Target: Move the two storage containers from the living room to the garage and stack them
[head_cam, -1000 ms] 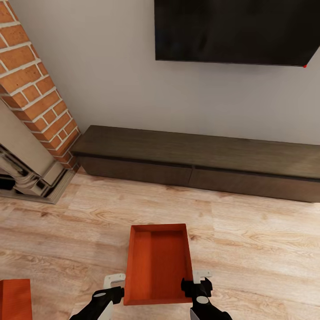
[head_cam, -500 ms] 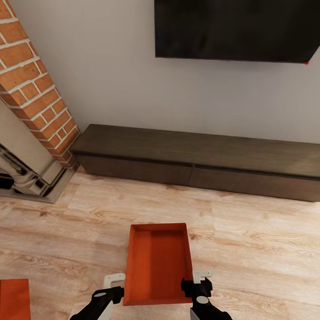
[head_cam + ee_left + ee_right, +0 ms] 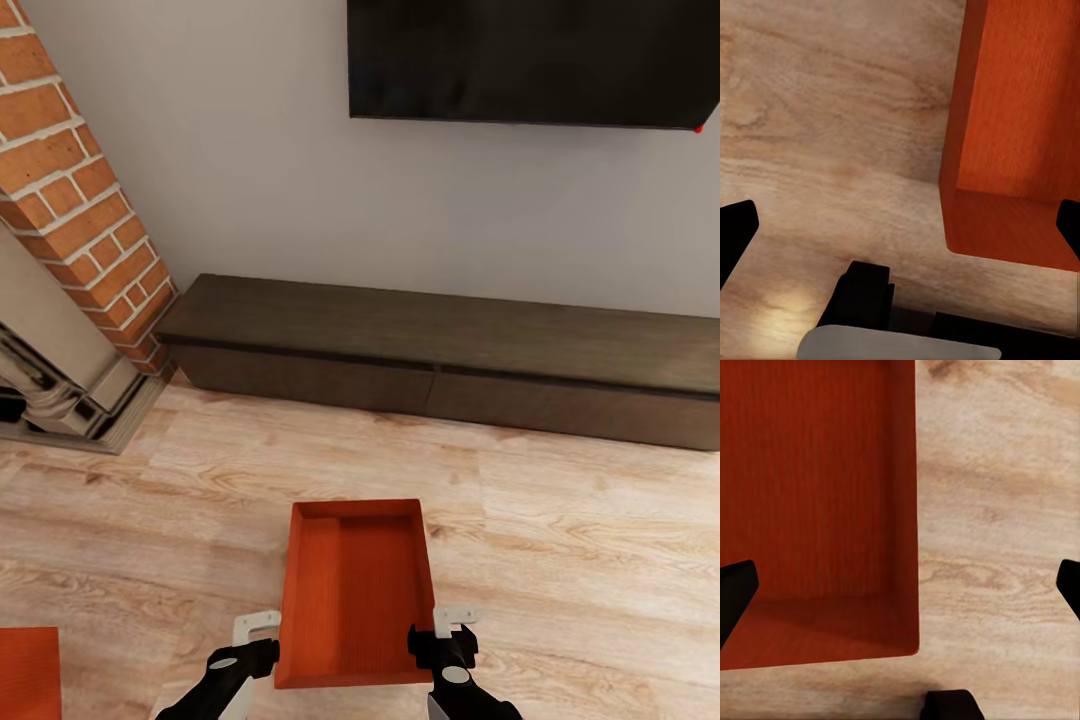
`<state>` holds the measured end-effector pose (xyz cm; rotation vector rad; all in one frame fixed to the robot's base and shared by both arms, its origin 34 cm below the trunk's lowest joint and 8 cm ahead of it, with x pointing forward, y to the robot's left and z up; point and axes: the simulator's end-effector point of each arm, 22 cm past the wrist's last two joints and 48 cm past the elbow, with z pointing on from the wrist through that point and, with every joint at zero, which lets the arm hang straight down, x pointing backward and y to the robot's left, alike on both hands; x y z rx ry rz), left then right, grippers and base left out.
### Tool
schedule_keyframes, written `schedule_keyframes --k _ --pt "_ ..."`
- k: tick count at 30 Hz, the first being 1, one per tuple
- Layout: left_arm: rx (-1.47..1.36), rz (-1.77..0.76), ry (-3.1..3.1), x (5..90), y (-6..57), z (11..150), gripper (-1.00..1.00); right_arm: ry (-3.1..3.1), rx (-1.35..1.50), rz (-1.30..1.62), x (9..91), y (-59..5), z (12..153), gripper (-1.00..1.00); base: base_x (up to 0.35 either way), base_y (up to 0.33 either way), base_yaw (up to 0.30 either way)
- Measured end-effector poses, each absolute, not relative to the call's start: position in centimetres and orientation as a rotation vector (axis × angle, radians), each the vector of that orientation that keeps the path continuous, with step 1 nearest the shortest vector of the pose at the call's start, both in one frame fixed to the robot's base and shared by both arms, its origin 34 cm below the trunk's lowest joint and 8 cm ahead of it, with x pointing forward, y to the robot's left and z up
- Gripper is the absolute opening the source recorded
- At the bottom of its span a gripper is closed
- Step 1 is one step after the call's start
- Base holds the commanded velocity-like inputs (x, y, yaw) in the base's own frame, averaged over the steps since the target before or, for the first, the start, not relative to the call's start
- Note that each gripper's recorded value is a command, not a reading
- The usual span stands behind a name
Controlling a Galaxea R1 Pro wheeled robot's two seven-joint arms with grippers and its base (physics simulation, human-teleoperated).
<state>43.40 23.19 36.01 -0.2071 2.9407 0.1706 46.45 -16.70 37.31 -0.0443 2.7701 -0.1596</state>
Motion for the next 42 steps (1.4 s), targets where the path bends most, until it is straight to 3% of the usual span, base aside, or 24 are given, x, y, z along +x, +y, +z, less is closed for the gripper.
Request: schedule_keyframes --k 42 --pt "-0.221 0.174 2.941 42.4 23.4 27.9 1.00 2.770 -0.045 -0.160 45.5 -16.7 29.2 1.00 0.000 0.000 0.000"
